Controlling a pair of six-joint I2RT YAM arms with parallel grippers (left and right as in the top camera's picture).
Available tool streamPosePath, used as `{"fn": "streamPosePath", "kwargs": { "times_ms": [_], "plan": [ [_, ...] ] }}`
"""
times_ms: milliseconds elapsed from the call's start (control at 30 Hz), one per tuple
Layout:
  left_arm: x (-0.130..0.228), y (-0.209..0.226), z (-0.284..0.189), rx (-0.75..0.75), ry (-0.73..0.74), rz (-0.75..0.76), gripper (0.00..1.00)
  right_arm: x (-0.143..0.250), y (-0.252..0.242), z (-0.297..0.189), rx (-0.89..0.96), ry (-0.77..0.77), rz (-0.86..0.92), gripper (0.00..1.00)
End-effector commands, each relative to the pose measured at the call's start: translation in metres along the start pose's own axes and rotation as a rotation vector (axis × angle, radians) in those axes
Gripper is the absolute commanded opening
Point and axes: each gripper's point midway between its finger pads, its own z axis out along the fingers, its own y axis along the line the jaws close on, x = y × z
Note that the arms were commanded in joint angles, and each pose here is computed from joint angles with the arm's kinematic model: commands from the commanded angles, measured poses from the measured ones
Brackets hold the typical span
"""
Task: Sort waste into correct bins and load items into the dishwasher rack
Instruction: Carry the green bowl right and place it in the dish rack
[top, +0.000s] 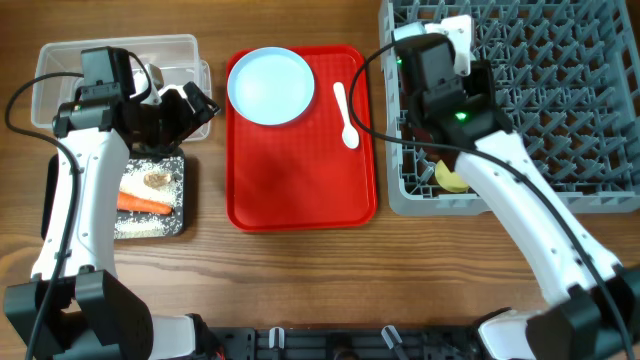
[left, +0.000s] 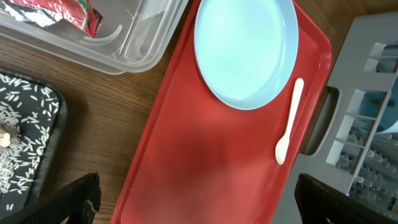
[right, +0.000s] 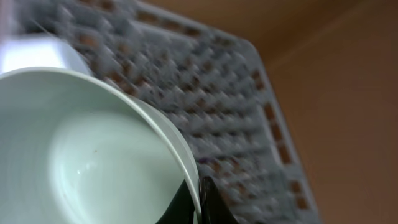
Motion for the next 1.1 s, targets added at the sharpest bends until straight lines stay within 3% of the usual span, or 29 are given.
{"fn": "streamPosePath", "kwargs": {
  "times_ms": [0,167,400,1067],
  "plan": [
    [-0.003,-0.003,-0.006,0.008,-0.019,0.006,1.00,0.015,-0.003,0.020,0.166,0.058,-0.069,0.04],
    [-0.003,-0.003,-0.006,0.008,-0.019,0.006,1.00,0.028,-0.008,0.042,0.334,0.109,-0.156,0.04],
    [-0.003,-0.003,-0.006,0.008,-0.019,0.006,1.00,0.041,0.008,0.057,0.346,0.147,-0.220,0.04],
    [-0.003,-0.003,-0.006,0.008,-0.019,0.006,1.00,0.054,0.070,0.051,0.055,0.170,-0.337,0.04]
  ]
}}
